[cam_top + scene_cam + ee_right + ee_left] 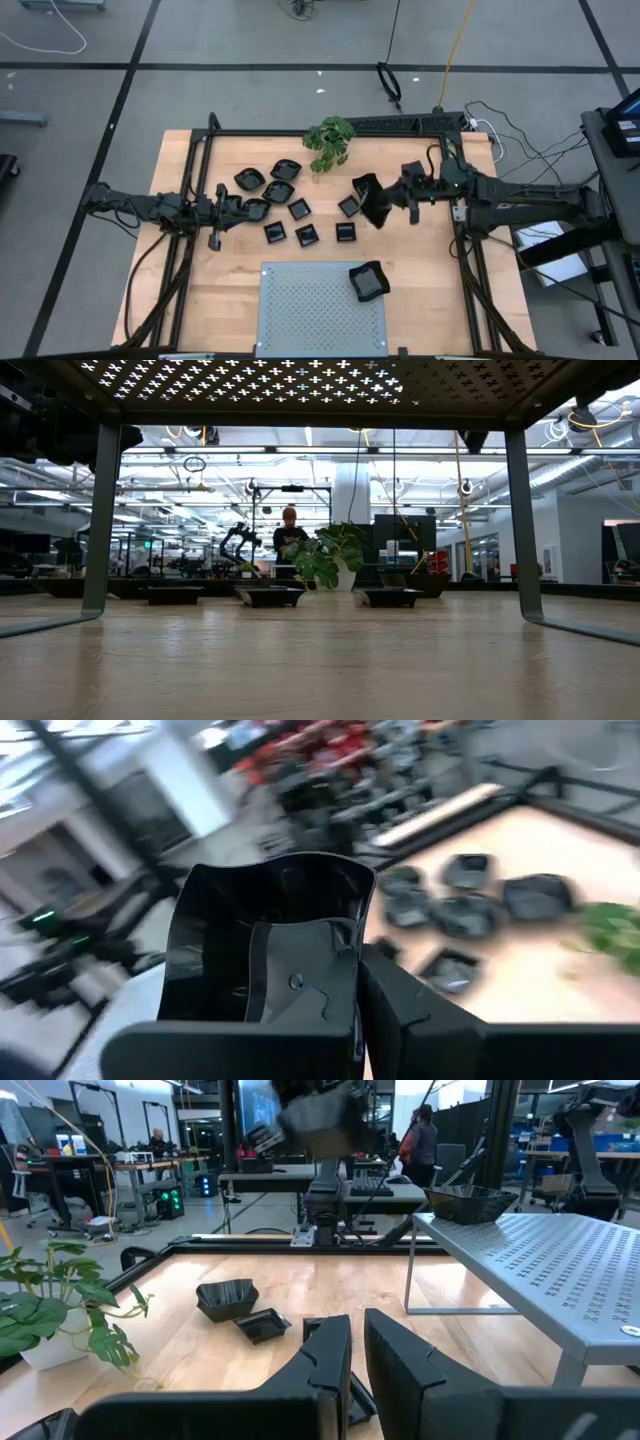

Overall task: Pick & Place Mini shaped plates
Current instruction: Stack the distorted square plate onto the stacked distorted square plate on the shelf

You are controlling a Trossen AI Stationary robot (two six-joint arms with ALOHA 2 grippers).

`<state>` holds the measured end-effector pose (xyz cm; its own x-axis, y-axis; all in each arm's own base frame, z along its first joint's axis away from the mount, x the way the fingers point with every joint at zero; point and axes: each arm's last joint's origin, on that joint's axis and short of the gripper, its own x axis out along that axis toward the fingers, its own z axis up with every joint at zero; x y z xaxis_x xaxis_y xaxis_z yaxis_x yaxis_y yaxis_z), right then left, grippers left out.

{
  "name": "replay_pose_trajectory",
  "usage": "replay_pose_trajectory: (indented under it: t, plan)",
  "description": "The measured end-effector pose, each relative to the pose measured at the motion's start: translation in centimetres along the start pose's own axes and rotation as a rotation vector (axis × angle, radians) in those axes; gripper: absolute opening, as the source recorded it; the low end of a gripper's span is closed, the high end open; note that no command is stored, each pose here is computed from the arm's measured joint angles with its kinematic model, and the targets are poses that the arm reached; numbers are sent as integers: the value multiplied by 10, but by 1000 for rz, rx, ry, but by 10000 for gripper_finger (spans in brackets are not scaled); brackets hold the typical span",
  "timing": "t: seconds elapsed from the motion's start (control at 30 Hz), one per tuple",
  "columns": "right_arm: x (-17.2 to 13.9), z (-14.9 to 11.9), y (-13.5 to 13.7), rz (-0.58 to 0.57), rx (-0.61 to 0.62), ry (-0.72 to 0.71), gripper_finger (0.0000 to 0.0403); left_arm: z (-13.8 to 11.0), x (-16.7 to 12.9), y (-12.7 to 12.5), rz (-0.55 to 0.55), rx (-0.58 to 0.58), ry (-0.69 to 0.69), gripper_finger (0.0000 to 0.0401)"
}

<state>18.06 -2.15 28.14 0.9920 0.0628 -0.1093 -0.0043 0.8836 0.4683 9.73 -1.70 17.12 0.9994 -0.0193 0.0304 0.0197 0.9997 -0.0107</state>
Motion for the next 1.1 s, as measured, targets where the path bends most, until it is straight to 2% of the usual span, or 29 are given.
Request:
replay_pose_trajectory:
  t: [0.1,0.2,0.4,0.53,0.63,0.9,1.1]
  plan:
    - [4,3,22,86,-25,13,0,0,0,0,0,0,0,35]
    - [11,4,43,109,-62,43,0,0,0,0,0,0,0,35]
    - [29,7,88,11,-202,234,0,0,0,0,0,0,0,35]
    - [40,8,111,13,-301,414,0,0,0,0,0,0,0,35]
    - [45,7,123,21,-341,500,0,0,0,0,0,0,0,35]
    - [61,9,145,137,-328,552,0,0,0,0,0,0,0,35]
    - [67,26,157,115,-334,607,0,0,0,0,0,0,0,35]
